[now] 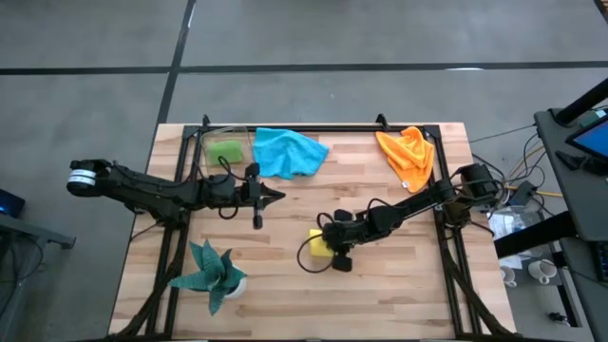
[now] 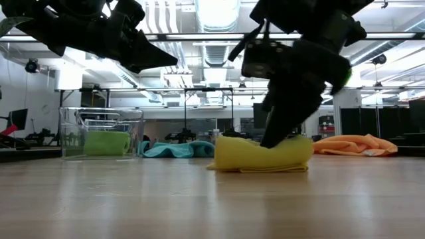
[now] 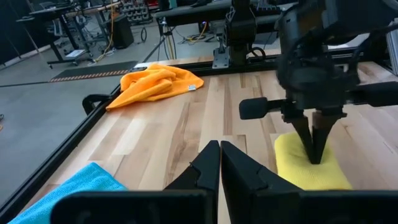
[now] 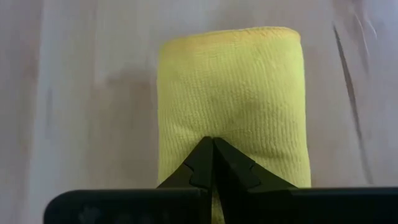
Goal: Roll microfiber towels into tight, uniform cylinder then place into a basket
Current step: Roll the yellow microfiber towel
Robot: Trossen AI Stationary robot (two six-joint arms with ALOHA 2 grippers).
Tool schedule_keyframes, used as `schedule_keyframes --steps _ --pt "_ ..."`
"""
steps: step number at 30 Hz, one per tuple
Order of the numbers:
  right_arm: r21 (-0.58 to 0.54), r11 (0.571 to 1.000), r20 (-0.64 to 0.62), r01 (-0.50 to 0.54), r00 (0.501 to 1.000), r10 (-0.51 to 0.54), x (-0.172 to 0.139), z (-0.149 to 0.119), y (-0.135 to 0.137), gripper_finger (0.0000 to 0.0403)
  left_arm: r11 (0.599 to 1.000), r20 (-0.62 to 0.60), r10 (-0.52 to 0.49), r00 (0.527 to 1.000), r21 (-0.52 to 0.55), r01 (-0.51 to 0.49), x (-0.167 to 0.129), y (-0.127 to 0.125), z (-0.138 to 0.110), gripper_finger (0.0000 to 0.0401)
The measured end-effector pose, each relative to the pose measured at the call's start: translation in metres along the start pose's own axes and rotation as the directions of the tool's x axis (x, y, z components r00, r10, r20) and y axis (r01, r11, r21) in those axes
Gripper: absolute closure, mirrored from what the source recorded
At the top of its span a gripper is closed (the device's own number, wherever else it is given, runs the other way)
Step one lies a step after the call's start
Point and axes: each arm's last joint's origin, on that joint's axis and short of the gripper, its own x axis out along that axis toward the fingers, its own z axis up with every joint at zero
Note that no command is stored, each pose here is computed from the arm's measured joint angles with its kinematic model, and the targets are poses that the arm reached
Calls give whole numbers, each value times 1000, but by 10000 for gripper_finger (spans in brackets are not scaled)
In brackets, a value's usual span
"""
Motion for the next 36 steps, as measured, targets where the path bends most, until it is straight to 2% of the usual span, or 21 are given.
schedule_keyframes --steps 2,5,8,13,16,23,28,36 --pt "-163 987 -19 4 1000 -7 0 -2 -1 394 1000 -1 0 1000 0 0 0 0 0 401" --pt "-394 919 -40 -3 999 -14 0 -4 -2 394 1000 -1 0 1000 0 0 0 0 0 401" --pt "-560 829 -46 -9 999 -20 0 -3 -5 394 1000 -1 0 1000 0 0 0 0 0 401" --pt "-767 642 -50 -15 998 -37 0 -1 -16 394 1000 -2 0 1000 0 0 0 0 0 401" --pt "-823 567 -51 -12 997 -52 0 2 -26 394 1000 -1 0 1000 0 0 0 0 0 401" --pt "-888 460 -42 3 995 -87 -1 8 -48 394 1000 -4 -1 1000 -4 1 0 0 -1 401" --pt "-925 378 -14 25 995 -98 -4 17 -50 394 999 -39 -17 999 -46 15 2 -2 -10 401" --pt "-938 333 71 93 995 -76 -6 29 -45 394 999 -132 -36 991 -35 31 24 -7 -24 401"
